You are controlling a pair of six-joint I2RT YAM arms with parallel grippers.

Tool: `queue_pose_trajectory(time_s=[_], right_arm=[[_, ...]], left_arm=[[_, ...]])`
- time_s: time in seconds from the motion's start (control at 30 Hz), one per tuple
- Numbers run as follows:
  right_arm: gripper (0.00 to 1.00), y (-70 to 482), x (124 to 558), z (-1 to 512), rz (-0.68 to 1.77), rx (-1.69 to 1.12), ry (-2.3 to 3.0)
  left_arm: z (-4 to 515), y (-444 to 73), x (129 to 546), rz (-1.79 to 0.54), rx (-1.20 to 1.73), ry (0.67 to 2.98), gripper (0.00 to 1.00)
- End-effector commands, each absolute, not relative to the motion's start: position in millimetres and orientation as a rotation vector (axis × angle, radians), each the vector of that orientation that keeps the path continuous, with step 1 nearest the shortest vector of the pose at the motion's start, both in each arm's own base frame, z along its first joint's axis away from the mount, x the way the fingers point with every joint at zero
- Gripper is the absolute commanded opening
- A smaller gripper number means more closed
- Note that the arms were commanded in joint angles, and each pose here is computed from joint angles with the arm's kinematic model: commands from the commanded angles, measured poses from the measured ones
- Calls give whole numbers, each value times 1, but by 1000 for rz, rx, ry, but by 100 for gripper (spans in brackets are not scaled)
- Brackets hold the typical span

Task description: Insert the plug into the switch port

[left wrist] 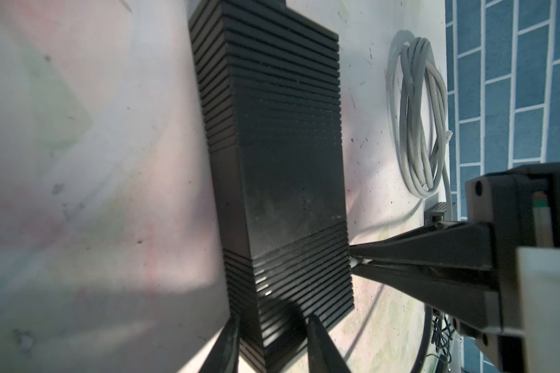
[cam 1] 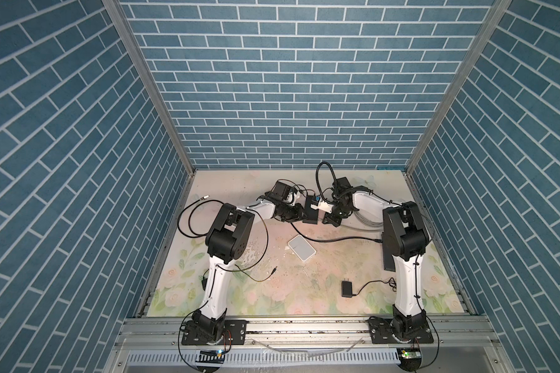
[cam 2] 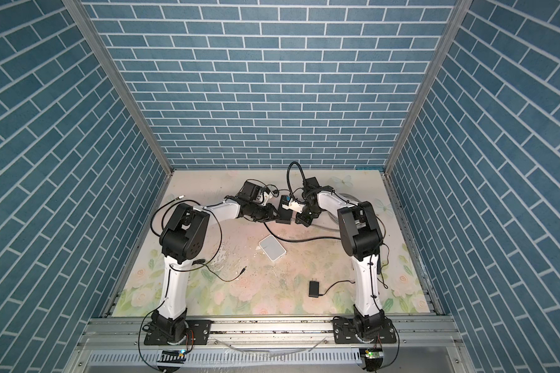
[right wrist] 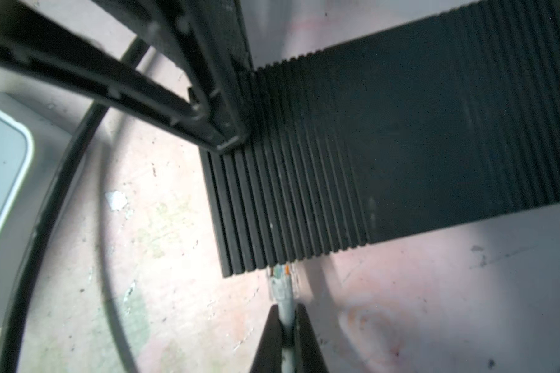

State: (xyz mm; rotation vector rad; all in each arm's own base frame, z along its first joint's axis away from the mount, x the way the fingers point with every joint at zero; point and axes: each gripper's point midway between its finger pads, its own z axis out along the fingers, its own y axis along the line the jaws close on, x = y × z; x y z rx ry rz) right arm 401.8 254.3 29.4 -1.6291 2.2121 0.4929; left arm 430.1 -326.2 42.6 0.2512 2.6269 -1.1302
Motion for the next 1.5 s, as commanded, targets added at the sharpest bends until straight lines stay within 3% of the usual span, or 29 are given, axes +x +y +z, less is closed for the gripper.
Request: queue_pose_trajectory(time_s=[0.0,1.47], right_arm=[[5,315,395,63,672,-1671,1928],[11,352,421,70,661,-1653,1816]], left_arm=[[62,-375,401,-1384,469,2563,35],[81,-433,362,-1576,632,2487,35]])
